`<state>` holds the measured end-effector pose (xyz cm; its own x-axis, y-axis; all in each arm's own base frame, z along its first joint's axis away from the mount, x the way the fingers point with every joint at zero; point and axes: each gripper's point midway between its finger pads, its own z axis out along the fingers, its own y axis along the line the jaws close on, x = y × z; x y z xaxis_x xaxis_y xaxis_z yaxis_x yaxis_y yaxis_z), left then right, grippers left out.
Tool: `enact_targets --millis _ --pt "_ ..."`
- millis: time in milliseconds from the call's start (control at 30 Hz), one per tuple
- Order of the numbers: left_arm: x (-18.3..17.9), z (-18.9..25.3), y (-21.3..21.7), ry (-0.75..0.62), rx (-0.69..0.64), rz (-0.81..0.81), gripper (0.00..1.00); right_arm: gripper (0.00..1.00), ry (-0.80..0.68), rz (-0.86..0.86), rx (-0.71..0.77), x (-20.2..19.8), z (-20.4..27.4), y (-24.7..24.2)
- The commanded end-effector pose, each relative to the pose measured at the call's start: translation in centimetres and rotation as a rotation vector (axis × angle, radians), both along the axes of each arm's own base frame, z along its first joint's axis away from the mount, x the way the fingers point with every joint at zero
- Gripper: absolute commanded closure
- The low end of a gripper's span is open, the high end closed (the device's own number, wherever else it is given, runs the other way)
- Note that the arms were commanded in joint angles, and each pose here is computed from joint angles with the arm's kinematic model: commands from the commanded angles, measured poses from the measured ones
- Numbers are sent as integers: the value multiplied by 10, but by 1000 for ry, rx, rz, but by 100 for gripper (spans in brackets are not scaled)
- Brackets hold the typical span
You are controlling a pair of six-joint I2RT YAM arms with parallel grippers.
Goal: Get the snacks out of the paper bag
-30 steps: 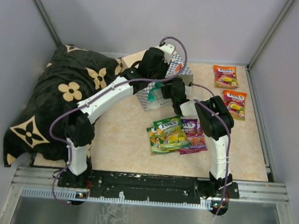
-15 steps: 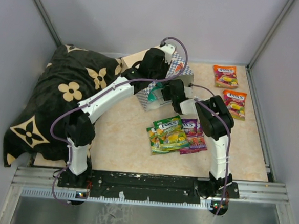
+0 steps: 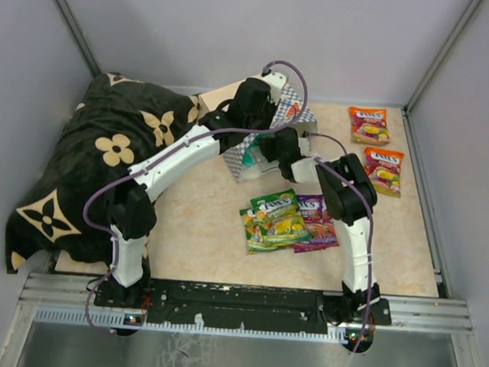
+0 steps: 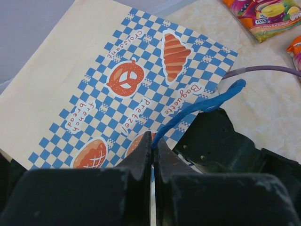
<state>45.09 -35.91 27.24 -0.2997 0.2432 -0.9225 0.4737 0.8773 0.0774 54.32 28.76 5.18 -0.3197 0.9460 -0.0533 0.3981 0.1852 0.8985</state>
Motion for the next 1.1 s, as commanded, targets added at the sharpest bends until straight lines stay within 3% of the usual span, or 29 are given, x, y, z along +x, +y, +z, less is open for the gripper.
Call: enact_targets --millis 0,200,433,500,633,733,833,933,1067 --pt "12 11 7 -37 11 36 100 100 -56 201 -57 -44 70 10" --pt "26 10 21 -37 2 66 100 100 -32 433 -267 -126 102 -16" --pt "38 7 38 -37 6 95 100 100 -186 662 -679 -206 182 -73" --pt "41 6 42 -35 7 99 100 100 -173 744 -786 -229 194 -89" --pt "47 4 51 -33 14 116 100 100 -16 894 -982 -273 190 -125" --pt "50 1 56 -31 16 125 100 100 182 844 -1233 -293 180 -165" --pt "53 -5 61 -21 16 135 100 100 325 771 -1385 -306 172 -191" --pt "52 -10 61 -12 16 128 100 100 386 789 -1465 -316 158 -189" --pt "52 -16 64 -4 25 131 100 100 460 901 -1696 -330 138 -169"
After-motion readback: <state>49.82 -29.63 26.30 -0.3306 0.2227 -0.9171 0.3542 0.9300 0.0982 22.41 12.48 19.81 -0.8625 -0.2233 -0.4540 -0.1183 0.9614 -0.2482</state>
